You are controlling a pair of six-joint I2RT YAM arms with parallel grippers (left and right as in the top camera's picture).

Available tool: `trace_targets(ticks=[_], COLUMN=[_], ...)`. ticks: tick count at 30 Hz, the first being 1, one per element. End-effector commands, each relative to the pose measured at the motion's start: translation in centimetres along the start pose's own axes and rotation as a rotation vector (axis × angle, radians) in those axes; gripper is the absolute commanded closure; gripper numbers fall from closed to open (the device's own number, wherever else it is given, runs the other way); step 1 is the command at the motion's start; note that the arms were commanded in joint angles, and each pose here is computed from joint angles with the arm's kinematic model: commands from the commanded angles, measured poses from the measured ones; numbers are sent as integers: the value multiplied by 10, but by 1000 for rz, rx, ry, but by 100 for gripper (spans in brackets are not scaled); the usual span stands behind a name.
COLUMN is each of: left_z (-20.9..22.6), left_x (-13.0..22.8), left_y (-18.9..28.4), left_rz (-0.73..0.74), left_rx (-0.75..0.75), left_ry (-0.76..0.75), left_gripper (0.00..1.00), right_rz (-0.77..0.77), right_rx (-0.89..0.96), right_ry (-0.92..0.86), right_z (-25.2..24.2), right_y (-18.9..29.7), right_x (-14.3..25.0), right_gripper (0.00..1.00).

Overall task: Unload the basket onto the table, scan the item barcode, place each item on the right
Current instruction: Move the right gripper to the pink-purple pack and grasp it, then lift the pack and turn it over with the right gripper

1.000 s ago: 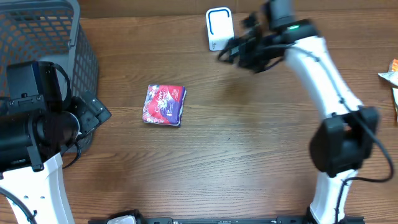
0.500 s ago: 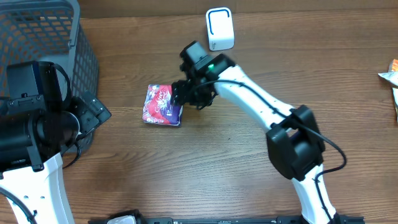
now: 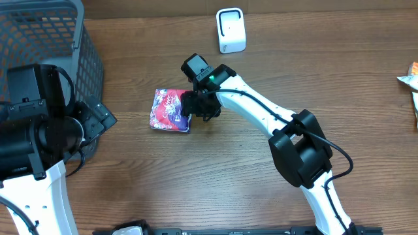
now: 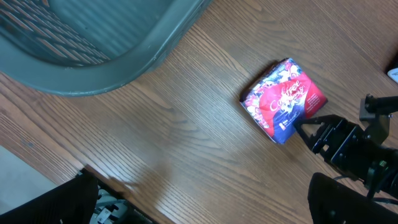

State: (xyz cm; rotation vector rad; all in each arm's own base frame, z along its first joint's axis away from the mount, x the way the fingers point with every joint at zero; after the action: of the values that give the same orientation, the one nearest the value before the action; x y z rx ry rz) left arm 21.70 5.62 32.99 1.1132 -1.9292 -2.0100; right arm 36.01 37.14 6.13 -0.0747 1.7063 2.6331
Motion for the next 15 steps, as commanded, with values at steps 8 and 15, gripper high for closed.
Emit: trace_targets(ticks=[8,15], left_z=[2,2], left_x=[-1,-1], left_y=[0,0], left_rz=[-5,-5], left_rx=[-10,-10], left_ry=[19,20], left_gripper=[0,0], right_rz=[52,73], right_rx=[-114,-94], right_ry=[6,-8], right_z=[19,3], right_y=[-1,-23], right_x=[6,17], right_gripper=[34,40])
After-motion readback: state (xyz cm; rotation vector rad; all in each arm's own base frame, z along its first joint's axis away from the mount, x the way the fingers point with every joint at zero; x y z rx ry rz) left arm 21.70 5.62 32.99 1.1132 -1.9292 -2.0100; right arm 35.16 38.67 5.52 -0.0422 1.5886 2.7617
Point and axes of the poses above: each gripper's point midway between its finger pads, its own y axis back along the fingers, its own z axis along the line the jaws close on, x = y × z, the point moved 1 cm from there along y, back along the fingers, and after that the axes turned 6 degrees about -y, right-handed, at the moved point
